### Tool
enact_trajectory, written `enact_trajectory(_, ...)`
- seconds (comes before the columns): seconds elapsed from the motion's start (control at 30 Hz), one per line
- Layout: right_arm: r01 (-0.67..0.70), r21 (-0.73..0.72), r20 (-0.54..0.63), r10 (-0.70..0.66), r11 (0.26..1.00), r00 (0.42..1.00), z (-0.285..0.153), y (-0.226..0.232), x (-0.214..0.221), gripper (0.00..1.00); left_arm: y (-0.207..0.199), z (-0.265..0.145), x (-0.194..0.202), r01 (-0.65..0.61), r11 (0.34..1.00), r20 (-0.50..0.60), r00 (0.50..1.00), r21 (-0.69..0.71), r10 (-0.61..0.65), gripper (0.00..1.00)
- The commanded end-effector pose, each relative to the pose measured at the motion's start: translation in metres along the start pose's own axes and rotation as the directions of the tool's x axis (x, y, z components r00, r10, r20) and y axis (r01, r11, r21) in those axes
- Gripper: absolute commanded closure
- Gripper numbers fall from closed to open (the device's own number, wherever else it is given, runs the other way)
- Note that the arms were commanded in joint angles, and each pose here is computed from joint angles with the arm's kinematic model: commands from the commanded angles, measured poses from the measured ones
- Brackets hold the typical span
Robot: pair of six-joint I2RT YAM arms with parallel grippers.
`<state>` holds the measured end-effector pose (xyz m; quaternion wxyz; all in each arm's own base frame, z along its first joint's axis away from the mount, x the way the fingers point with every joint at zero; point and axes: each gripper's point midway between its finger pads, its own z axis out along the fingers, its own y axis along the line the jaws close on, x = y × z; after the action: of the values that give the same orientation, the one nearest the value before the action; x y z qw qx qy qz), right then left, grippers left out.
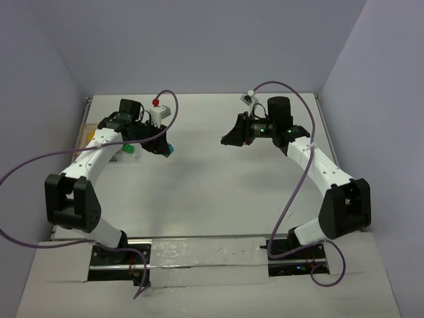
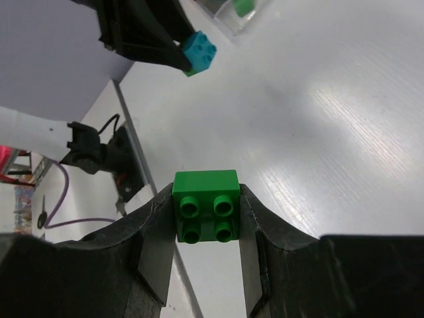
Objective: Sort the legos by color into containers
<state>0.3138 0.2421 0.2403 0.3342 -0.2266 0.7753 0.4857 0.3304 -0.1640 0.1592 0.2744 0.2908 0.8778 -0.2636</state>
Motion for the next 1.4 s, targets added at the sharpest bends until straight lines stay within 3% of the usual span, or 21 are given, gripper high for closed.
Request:
enact_trajectory(0.0,0.043,0.189,-0.082,-0.028,0.981,0.996,0.012,-0.043,0.012,1.00,-0.004,-0.002,-0.021,-0.025,0.999,0.086,0.996,0.023,0.023,1.00)
enact_trajectory(0.1,0.126,0.390,-0.189,-0.054,0.912,0.980,0.023,-0.085,0.033,1.00,-0.008,-0.006,-0.025,-0.029,0.999,0.109,0.994,0.032,0.025,1.00)
enact_trajectory(0.13,0.133,0.388,-0.205,-0.055,0.912,0.977,0.029,-0.085,0.037,1.00,-0.008,-0.005,-0.024,-0.027,0.999,0.110,0.994,0.034,0.023,1.00)
enact_trajectory(0.23,0.232,0.518,-0.299,-0.079,0.823,0.951,0.040,-0.123,0.054,1.00,-0.009,-0.011,-0.026,-0.018,0.999,0.126,0.992,0.026,0.015,1.00)
enact_trajectory(0.4,0.396,0.607,-0.460,-0.101,0.689,0.882,0.056,-0.164,0.078,0.99,-0.007,-0.021,-0.032,0.004,1.000,0.151,0.989,0.015,-0.006,1.00)
enact_trajectory(0.53,0.462,0.643,-0.509,-0.111,0.611,0.854,0.062,-0.180,0.087,0.89,-0.006,-0.025,-0.035,0.013,1.000,0.159,0.987,0.018,-0.016,1.00)
enact_trajectory(0.6,0.487,0.643,-0.529,-0.118,0.591,0.841,0.065,-0.183,0.092,0.69,-0.006,-0.024,-0.034,0.014,1.000,0.155,0.988,0.023,-0.018,1.00)
enact_trajectory(0.77,0.490,0.591,-0.559,-0.113,0.641,0.821,0.075,-0.178,0.104,0.44,-0.005,-0.021,-0.032,0.010,0.999,0.146,0.989,0.035,-0.015,1.00)
enact_trajectory(0.8,0.486,0.576,-0.560,-0.115,0.657,0.821,0.077,-0.175,0.105,0.36,-0.006,-0.021,-0.032,0.005,0.999,0.146,0.989,0.042,-0.011,1.00)
enact_trajectory(0.87,0.468,0.541,-0.549,-0.128,0.699,0.826,0.081,-0.165,0.106,0.08,-0.007,-0.021,-0.033,-0.006,0.999,0.148,0.989,0.052,-0.002,1.00)
enact_trajectory(0.9,0.460,0.526,-0.545,-0.132,0.715,0.828,0.081,-0.160,0.106,0.00,-0.009,-0.021,-0.033,-0.011,0.998,0.146,0.989,0.062,0.002,1.00)
enact_trajectory(1.0,0.435,0.468,-0.506,-0.170,0.769,0.846,0.079,-0.133,0.092,0.00,-0.016,-0.021,-0.031,-0.039,0.993,0.138,0.990,0.110,0.023,1.00)
enact_trajectory(1.1,0.355,0.246,-0.396,-0.241,0.902,0.886,0.072,-0.069,0.071,0.00,-0.037,-0.031,-0.030,-0.121,0.967,0.166,0.982,0.223,0.084,0.99)
enact_trajectory(1.17,0.341,0.185,-0.326,-0.270,0.922,0.906,0.059,-0.046,0.051,0.00,-0.049,-0.035,-0.027,-0.167,0.945,0.182,0.976,0.280,0.118,0.97)
enact_trajectory(1.2,0.318,0.071,-0.261,-0.290,0.945,0.921,0.049,-0.018,0.039,0.01,-0.055,-0.038,-0.027,-0.184,0.934,0.190,0.973,0.307,0.129,0.96)
enact_trajectory(1.3,0.285,-0.094,-0.170,-0.298,0.954,0.939,0.033,0.030,0.022,0.04,-0.076,-0.045,-0.019,-0.229,0.879,0.207,0.966,0.418,0.154,0.96)
enact_trajectory(1.37,0.264,-0.188,-0.123,-0.289,0.946,0.949,0.029,0.058,0.016,0.05,-0.098,-0.056,-0.015,-0.294,0.810,0.267,0.947,0.507,0.177,0.95)
